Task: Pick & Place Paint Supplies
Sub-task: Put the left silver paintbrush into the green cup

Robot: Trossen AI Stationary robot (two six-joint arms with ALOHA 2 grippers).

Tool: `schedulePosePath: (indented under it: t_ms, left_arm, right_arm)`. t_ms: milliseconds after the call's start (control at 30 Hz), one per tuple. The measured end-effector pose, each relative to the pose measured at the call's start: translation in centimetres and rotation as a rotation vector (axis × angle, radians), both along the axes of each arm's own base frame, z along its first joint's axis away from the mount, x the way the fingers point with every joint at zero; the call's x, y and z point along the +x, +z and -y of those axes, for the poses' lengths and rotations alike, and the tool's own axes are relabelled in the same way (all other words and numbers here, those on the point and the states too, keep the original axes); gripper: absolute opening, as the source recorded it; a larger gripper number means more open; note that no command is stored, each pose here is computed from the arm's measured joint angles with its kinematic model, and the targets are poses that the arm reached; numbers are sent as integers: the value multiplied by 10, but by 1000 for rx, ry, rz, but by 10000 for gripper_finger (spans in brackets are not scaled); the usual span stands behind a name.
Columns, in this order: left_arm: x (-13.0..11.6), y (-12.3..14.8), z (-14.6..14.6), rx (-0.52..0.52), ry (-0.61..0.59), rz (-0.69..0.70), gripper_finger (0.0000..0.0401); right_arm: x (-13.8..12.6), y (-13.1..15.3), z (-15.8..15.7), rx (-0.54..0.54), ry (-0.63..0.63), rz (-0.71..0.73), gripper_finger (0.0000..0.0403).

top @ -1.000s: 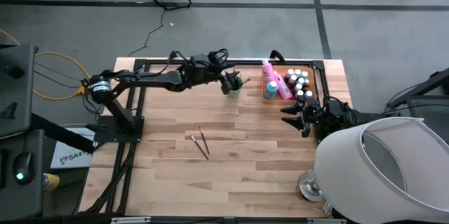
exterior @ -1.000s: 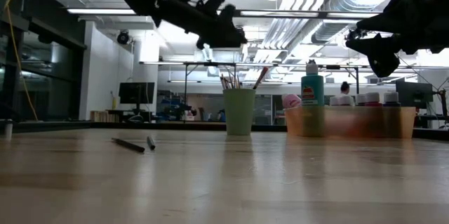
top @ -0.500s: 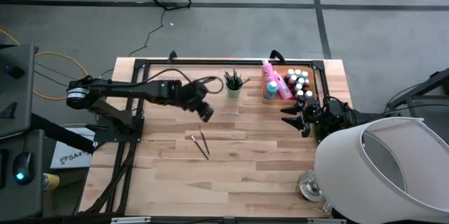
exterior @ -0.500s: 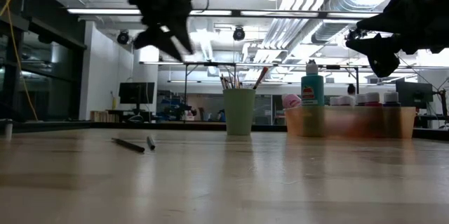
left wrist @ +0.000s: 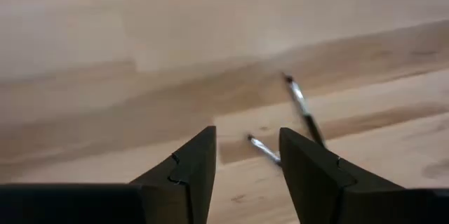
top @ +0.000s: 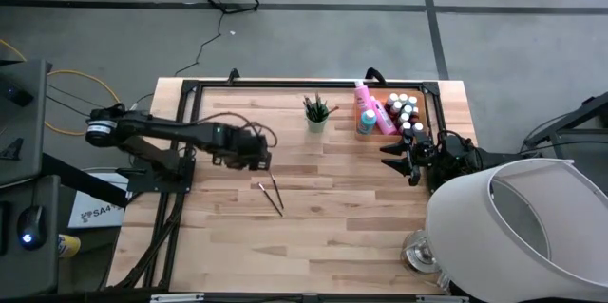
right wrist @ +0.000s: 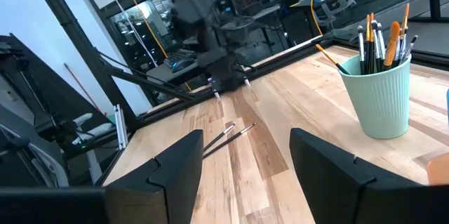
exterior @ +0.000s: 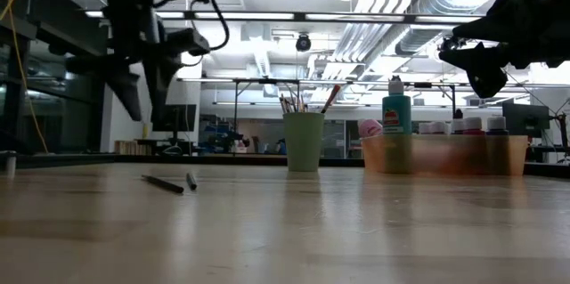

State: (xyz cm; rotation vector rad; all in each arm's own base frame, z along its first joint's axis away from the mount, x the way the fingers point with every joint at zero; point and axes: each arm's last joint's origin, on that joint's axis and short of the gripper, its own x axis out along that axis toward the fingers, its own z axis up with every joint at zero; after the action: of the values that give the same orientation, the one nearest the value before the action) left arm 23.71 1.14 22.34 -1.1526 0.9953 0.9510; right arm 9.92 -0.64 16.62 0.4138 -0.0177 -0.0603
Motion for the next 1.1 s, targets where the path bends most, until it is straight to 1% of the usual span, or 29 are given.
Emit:
schedulePosePath:
  t_ms: [167, 233, 333, 467, 667, 767, 900, 967, 1100]
  left_arm:
    - [-3, -18, 21, 0, 88, 26, 152]
    - [-3, -23, 26, 8, 124, 59, 152]
    - [-6, -30, 32, 22, 197, 71, 152]
    - [-5, -33, 35, -16, 315, 106, 152]
    - [8, -38, 36, -70, 402, 180, 152]
    - [14, -44, 38, -99, 414, 182, 152]
    - [21, -51, 40, -148, 461, 146, 152]
    - [26, -51, 41, -154, 470, 135, 152]
    - [31, -47, 42, -158, 527, 91, 152]
  right_arm:
    - [0, 0, 0, 0, 0, 0, 207]
    - [0, 0, 0, 0, 0, 0, 207]
    - [0, 0, 0, 0, 0, 0, 207]
    - [0, 0, 0, 0, 0, 0, 207]
    - [0, 0, 0, 0, 0, 0, 207]
    - [0, 0, 0, 0, 0, 0, 207]
    - [0, 0, 0, 0, 0, 0, 207]
    - [0, 0, 0, 0, 0, 0, 207]
    - [0, 0, 0, 0, 0, 0, 207]
